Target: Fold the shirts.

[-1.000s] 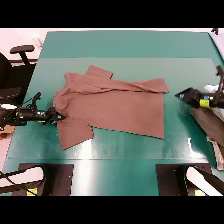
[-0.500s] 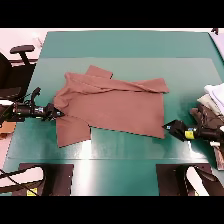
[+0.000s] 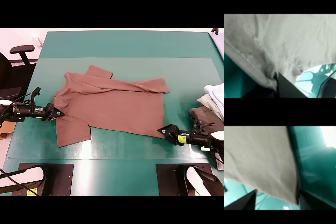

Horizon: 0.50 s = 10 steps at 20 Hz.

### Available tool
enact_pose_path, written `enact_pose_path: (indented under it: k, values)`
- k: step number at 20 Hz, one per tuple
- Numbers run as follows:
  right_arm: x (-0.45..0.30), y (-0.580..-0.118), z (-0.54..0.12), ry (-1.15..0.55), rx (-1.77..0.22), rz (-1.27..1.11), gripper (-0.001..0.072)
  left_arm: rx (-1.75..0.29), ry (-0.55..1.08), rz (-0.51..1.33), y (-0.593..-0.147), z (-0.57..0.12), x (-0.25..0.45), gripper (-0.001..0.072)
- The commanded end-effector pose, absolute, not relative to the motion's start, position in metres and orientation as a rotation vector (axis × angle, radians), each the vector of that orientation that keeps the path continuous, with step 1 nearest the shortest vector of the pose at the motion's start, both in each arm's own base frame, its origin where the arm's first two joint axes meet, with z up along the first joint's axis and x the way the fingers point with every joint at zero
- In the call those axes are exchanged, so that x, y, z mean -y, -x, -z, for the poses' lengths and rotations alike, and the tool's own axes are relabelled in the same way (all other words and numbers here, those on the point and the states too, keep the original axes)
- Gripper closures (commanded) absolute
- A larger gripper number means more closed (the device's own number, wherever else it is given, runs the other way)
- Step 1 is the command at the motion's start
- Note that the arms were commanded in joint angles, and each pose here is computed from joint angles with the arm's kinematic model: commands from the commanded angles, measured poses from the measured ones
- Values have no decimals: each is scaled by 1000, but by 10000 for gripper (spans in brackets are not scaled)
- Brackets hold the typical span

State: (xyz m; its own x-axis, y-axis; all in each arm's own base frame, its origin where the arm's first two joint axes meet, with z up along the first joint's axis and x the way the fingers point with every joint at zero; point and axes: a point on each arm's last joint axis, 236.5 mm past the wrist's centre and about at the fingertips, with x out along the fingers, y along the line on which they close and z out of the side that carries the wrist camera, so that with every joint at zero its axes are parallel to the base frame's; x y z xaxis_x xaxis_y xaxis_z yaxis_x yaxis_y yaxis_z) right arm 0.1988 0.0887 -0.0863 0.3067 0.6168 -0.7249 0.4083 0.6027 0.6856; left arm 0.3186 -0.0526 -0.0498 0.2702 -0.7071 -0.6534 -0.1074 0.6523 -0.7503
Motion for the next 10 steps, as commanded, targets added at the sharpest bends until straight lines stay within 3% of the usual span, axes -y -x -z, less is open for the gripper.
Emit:
enact_pose_path:
  k: [1, 2, 3, 6, 10]
  values:
    - [-111, -213, 94, -1038, -1302, -230, 255, -1259, 812, 488, -317, 46, 56, 687]
    - [-124, -213, 94, -1021, -1326, -281, 513, -1254, 824, 497, -317, 43, 59, 687]
    - [-140, -217, 88, -1007, -1327, -343, 691, -1239, 838, 505, -319, 38, 61, 687]
    - [-175, -257, 33, -949, -1166, -498, 692, -1123, 812, 537, -328, -5, 65, 688]
    - [-180, -317, -124, -819, -719, -611, 692, -843, 599, 584, -336, -139, 66, 688]
